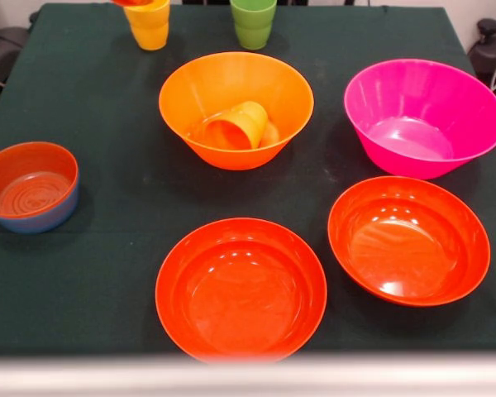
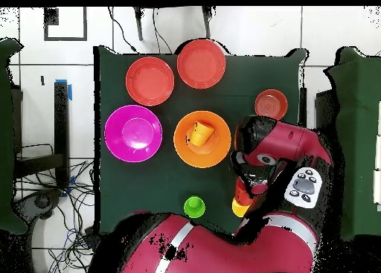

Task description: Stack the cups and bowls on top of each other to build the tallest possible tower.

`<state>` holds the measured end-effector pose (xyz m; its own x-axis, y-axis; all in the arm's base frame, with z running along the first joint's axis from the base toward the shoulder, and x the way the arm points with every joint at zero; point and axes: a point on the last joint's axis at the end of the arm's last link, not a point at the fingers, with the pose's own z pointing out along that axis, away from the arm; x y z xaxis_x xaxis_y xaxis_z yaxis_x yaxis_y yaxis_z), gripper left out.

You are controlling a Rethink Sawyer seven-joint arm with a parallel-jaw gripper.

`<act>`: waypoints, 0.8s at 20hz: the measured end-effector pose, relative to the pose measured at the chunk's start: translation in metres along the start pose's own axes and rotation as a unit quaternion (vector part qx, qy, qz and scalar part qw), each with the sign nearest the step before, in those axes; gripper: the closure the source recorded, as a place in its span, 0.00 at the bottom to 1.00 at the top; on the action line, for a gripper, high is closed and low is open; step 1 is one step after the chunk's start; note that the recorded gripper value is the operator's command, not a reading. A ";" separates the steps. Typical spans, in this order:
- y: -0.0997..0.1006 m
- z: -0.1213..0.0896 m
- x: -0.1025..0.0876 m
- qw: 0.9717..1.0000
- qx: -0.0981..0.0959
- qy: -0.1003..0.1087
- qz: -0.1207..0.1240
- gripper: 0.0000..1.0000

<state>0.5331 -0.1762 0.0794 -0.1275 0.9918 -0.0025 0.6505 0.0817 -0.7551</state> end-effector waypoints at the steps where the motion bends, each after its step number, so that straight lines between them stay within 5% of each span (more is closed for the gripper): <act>1: 0.000 -0.001 0.000 1.000 0.001 0.001 0.000 1.00; 16: -0.004 0.002 0.002 1.000 0.005 0.008 0.000 1.00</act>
<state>0.5286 -0.1751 0.0813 -0.1153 0.9933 0.0083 0.6428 0.0810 -0.7617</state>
